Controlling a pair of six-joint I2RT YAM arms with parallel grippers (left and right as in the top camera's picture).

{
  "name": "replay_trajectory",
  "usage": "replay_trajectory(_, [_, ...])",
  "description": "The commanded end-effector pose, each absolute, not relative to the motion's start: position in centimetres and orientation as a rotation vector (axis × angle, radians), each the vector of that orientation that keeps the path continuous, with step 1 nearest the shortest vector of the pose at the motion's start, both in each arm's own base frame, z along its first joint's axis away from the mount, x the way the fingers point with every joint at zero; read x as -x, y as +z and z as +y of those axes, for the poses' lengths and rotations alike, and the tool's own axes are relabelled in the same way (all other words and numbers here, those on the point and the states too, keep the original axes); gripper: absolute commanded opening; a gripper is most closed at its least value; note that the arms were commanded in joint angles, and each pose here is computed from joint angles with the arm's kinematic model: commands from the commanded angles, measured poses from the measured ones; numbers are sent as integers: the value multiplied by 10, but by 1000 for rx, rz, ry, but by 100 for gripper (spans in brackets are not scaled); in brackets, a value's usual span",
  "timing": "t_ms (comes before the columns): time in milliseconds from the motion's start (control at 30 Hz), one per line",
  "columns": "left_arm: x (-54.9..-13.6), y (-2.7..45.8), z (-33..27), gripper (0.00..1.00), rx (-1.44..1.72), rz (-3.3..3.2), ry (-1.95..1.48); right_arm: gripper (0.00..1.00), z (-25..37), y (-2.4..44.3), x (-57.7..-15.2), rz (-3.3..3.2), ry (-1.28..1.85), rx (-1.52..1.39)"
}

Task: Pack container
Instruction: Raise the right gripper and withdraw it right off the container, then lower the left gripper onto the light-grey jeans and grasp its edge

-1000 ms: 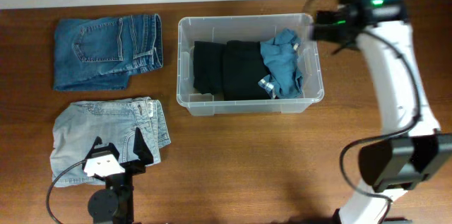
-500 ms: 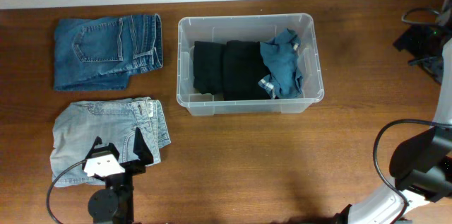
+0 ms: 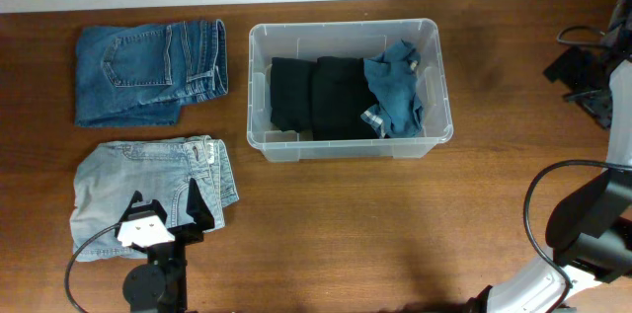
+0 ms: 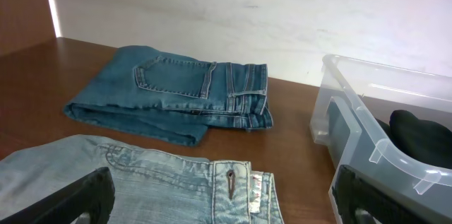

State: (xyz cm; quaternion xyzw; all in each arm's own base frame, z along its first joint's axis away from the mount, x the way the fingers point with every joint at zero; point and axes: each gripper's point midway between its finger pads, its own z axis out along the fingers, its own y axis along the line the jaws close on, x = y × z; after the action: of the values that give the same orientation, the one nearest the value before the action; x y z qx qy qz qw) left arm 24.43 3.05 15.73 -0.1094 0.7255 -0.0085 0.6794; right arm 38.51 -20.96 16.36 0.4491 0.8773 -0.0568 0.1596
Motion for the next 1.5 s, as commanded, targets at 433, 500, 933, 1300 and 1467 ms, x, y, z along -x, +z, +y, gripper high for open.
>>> replay_trajectory(433, [-244, 157, 33, 100, 248, 1630, -3, 98, -210, 159, -376, 2524, -196, -1317])
replay_trajectory(500, [-244, 157, 32, 99, 243, 1631, -8, 98, -210, 159, -376, 2524, -196, -1317])
replay_trajectory(933, [-243, 198, 32, 99, 232, 1466, -23, 98, -210, 159, -376, 2524, -196, -1317])
replay_trajectory(1300, [-227, 283, 37, 100, 211, 1412, 56, 98, -210, 159, -376, 2524, -196, -1317])
replay_trajectory(1467, [-242, 295, 42, 99, 210, 1631, 113, 98, -210, 159, -376, 2524, -196, -1317])
